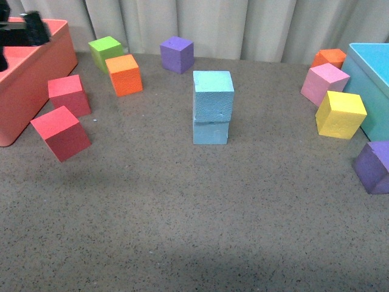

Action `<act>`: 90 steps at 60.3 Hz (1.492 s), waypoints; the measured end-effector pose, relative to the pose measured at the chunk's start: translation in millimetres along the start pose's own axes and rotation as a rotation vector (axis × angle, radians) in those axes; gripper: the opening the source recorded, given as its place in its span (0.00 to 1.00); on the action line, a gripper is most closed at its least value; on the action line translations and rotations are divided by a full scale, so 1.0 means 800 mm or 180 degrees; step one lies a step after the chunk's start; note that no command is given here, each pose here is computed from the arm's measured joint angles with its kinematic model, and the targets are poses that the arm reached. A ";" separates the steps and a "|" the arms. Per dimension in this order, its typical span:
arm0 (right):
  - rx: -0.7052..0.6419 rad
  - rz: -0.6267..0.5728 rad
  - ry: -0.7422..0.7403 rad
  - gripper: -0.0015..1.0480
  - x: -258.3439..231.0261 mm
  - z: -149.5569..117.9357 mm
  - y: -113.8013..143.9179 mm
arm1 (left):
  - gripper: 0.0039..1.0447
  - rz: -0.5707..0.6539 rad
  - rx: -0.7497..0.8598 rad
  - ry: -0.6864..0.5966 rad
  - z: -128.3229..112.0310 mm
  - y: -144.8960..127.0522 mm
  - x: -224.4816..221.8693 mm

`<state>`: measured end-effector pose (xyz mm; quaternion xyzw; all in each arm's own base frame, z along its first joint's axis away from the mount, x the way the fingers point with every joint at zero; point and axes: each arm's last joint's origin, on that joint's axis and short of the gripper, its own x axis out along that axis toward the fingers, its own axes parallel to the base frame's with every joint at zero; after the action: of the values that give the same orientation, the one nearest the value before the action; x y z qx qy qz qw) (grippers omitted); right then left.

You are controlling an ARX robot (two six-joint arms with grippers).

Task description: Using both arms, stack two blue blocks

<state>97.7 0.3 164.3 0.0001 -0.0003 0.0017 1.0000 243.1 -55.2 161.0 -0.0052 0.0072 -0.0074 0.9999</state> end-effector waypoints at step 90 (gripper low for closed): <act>0.0000 0.0001 0.0000 0.91 0.000 0.000 0.000 | 0.03 0.0040 0.0010 -0.0118 0.014 0.066 -0.161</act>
<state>97.7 0.3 164.3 0.0001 -0.0003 0.0019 1.0000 114.9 -0.3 173.4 -0.0037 -0.0113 -0.0010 0.9999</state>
